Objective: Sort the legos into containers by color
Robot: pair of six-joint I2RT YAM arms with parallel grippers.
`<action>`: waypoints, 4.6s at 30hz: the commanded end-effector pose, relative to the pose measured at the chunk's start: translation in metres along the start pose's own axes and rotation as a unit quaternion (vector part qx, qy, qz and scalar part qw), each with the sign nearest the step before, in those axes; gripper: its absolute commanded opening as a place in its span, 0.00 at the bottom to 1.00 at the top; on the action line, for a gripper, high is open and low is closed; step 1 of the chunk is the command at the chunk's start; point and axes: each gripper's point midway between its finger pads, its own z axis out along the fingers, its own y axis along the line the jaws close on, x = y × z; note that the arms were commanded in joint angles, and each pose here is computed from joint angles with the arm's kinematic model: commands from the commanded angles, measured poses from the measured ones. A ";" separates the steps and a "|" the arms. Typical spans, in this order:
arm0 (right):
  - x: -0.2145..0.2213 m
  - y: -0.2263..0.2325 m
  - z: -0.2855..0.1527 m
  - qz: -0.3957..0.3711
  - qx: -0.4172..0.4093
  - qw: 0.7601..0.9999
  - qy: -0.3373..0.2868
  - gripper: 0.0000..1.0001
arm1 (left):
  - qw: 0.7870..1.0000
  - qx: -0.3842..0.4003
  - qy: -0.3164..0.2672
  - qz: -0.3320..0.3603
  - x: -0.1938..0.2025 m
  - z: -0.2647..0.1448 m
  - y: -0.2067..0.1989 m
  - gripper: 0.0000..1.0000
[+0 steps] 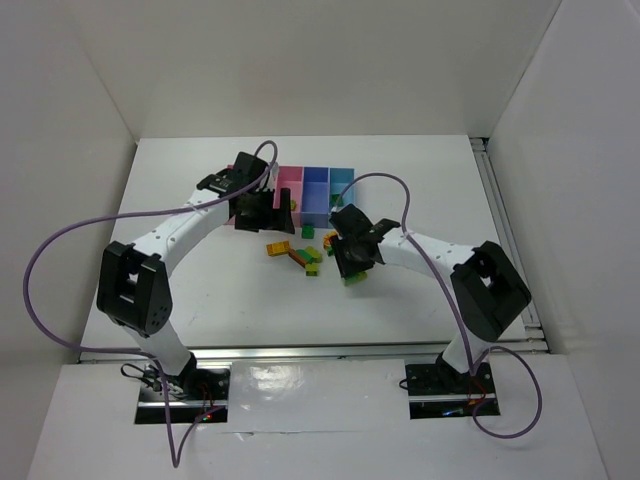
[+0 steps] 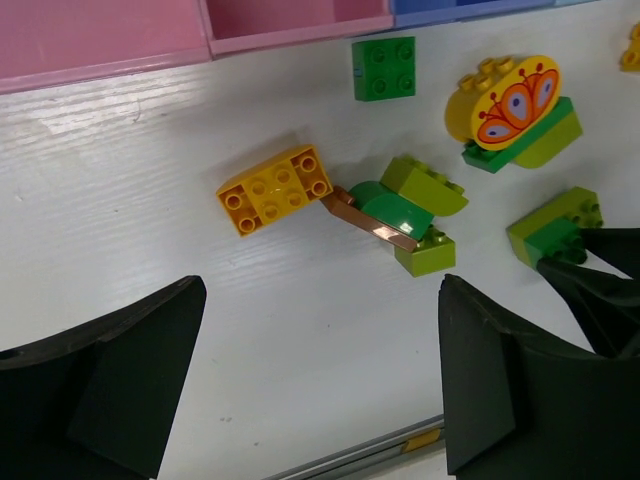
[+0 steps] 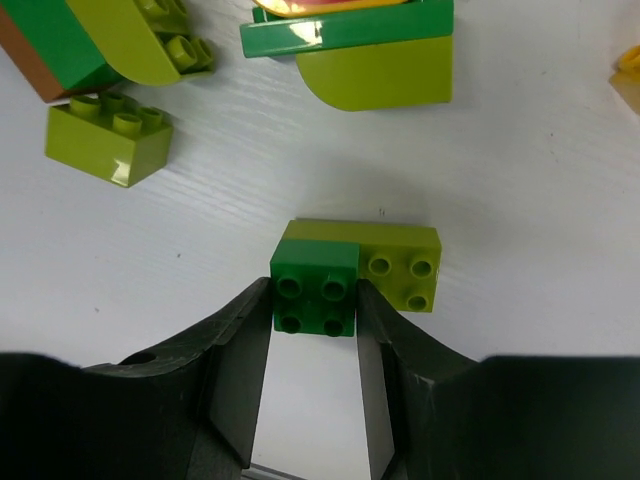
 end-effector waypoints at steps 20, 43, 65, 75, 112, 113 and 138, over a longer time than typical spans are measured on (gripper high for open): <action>-0.018 -0.003 -0.018 -0.024 0.024 0.999 0.000 0.18 | 0.993 0.095 -0.016 0.067 -0.011 -0.015 -0.027 0.94; -0.108 0.034 -0.149 0.137 -0.510 0.846 -0.070 0.16 | 0.895 0.330 -0.074 0.291 0.007 -0.064 -0.162 0.82; -0.101 0.041 -0.157 0.149 -0.559 0.815 -0.034 0.18 | 0.896 0.306 -0.115 0.301 -0.009 -0.066 -0.176 0.16; -0.105 0.019 -0.147 0.178 -0.533 0.826 -0.047 0.16 | 0.907 0.274 -0.098 0.303 -0.002 -0.054 -0.161 0.00; -0.140 -0.006 -0.026 0.208 -0.324 0.921 -0.054 0.14 | 0.964 0.179 -0.045 0.194 -0.032 0.029 -0.088 0.00; -0.145 -0.008 -0.030 0.208 -0.317 0.923 -0.061 0.14 | 0.965 0.173 -0.041 0.193 -0.029 0.031 -0.085 0.00; -0.240 -0.071 0.029 0.169 -0.065 0.973 -0.142 0.52 | 0.995 0.020 0.047 0.091 0.008 0.079 -0.033 0.78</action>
